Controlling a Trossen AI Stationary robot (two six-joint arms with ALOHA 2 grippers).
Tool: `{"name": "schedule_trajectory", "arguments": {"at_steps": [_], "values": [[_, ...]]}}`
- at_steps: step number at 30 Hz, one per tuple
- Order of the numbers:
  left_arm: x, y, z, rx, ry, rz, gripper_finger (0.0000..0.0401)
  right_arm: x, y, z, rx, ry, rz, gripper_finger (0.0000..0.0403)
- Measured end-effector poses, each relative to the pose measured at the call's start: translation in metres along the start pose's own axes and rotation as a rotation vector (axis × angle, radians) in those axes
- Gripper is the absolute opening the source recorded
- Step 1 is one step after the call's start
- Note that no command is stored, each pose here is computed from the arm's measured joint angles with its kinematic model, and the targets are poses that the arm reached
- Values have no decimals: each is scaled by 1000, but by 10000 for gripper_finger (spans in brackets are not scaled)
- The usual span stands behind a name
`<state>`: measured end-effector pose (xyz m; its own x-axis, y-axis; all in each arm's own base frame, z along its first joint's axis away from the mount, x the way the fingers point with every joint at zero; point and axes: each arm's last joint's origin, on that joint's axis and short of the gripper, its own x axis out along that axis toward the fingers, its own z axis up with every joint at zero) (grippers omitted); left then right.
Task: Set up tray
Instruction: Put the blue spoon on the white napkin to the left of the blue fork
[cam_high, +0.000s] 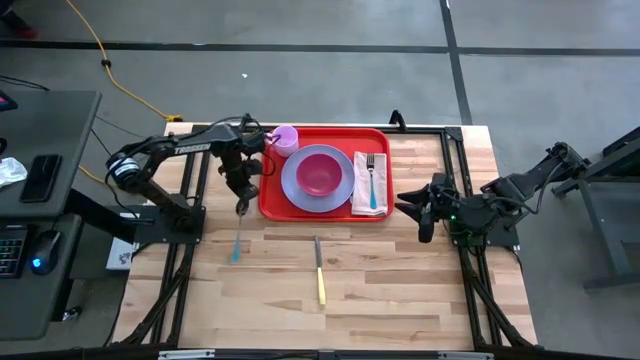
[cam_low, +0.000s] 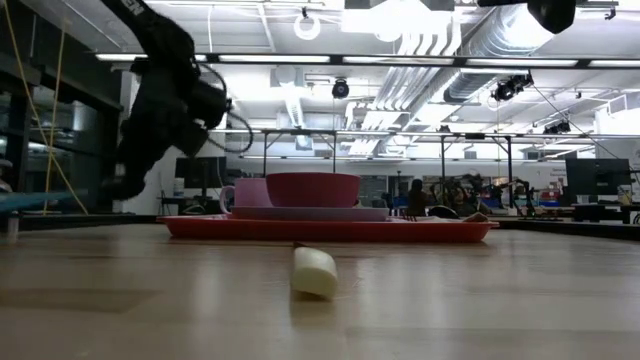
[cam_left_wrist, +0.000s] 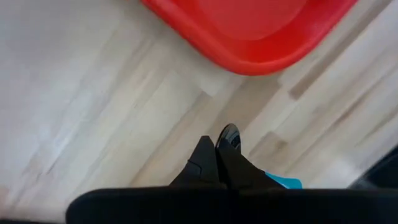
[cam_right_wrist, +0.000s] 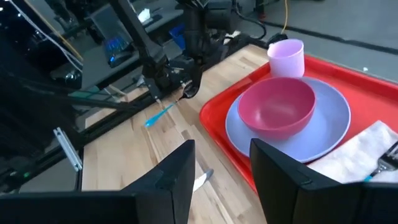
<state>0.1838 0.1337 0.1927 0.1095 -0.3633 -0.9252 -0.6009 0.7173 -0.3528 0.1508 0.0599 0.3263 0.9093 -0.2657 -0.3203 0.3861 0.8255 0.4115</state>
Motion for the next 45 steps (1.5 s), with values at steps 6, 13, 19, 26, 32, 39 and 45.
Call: {"name": "schedule_trajectory", "arguments": {"at_steps": [6, 13, 19, 26, 32, 39, 45], "values": [[-50, -20, 2, -56, -150, -59, 10, 0, 3, 5, -26, -70, -10, 134], [-125, -56, 11, -78, -477, -128, 10, 3, 5, 15, -57, -127, 18, 134], [-178, -94, 14, -70, -768, -172, 10, 16, 2, 24, -104, -136, 43, 134], [-191, -127, 13, -119, -949, -147, 10, 51, -3, 28, -191, -97, 46, 134], [-182, -148, 23, -143, -1042, -83, 10, 81, -9, 35, -253, -101, 91, 134], [-170, -166, 37, -135, -1102, -50, 10, 102, -17, 40, -336, -45, 34, 134], [-166, -173, 48, -147, -1157, -52, 10, 112, -22, 48, -378, 32, -40, 134]]}}
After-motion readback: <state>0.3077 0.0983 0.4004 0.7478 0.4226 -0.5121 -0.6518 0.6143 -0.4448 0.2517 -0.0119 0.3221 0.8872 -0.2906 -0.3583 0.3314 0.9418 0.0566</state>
